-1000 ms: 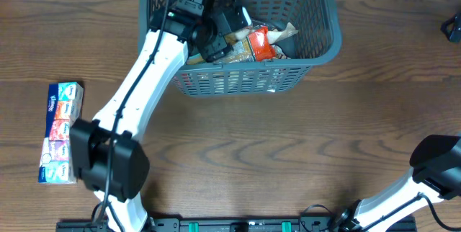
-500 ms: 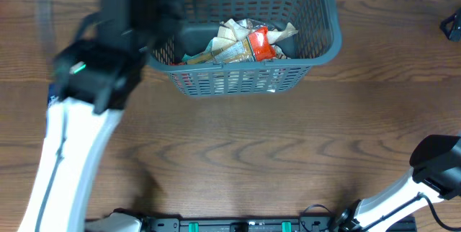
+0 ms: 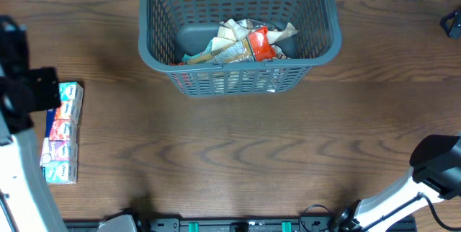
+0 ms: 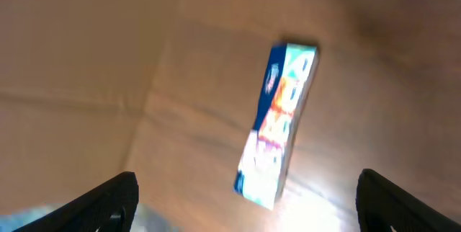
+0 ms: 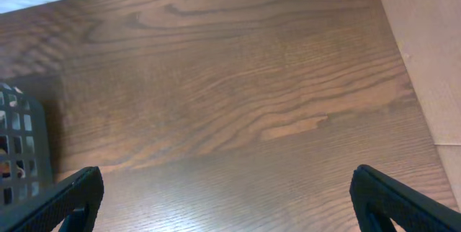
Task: Pack container
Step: 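Release the pasta and move the left gripper to the tissue pack stack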
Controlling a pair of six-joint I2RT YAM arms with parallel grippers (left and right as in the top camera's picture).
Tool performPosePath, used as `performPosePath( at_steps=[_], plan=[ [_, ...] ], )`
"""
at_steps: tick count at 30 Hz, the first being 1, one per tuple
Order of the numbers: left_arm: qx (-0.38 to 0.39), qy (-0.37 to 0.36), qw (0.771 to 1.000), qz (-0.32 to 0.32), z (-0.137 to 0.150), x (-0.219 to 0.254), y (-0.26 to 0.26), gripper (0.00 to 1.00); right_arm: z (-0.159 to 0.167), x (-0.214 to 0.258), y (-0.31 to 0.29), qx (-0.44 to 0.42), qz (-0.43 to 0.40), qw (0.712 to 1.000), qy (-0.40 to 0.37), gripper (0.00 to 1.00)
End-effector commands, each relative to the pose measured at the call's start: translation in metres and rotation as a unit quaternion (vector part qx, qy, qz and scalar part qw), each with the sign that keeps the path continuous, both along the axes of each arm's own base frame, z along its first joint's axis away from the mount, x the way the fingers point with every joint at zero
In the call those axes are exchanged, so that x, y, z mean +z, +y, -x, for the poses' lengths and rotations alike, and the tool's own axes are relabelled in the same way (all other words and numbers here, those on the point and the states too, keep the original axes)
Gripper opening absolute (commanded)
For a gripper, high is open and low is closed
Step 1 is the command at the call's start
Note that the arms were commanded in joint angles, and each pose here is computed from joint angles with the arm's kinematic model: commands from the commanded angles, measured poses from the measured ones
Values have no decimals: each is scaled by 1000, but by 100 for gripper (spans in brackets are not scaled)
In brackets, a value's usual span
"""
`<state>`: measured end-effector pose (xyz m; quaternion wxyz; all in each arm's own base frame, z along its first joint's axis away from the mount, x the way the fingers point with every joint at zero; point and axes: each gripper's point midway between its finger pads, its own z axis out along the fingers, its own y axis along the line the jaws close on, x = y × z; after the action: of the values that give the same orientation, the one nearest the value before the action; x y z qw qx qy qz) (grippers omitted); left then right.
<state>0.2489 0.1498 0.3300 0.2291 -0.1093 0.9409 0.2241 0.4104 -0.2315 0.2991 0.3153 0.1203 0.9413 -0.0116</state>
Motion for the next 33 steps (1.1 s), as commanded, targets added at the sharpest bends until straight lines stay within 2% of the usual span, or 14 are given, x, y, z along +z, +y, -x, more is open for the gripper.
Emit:
performPosePath(
  at_steps=[1,10,12,15,21,27,33],
  plan=[
    [-3,35,997,64,2,-37,6,88,1,9,5,11,2,1000,-13,97],
    [29,81,988,127,-12,-120,35,90,2,9,5,11,2,1000,-12,97],
    [30,98,985,137,-16,-139,39,97,2,9,5,10,2,1000,-12,97],
    [13,137,979,153,-21,-164,41,100,2,9,5,10,2,1000,-12,97],
    [-39,197,961,190,-30,-209,39,99,2,9,5,10,2,1000,-12,97],
    [-72,236,948,202,-32,-236,42,99,3,8,3,6,6,1000,-7,97],
    [-67,234,949,202,-31,-250,61,99,11,4,-4,-10,21,1000,15,98]
  ],
)
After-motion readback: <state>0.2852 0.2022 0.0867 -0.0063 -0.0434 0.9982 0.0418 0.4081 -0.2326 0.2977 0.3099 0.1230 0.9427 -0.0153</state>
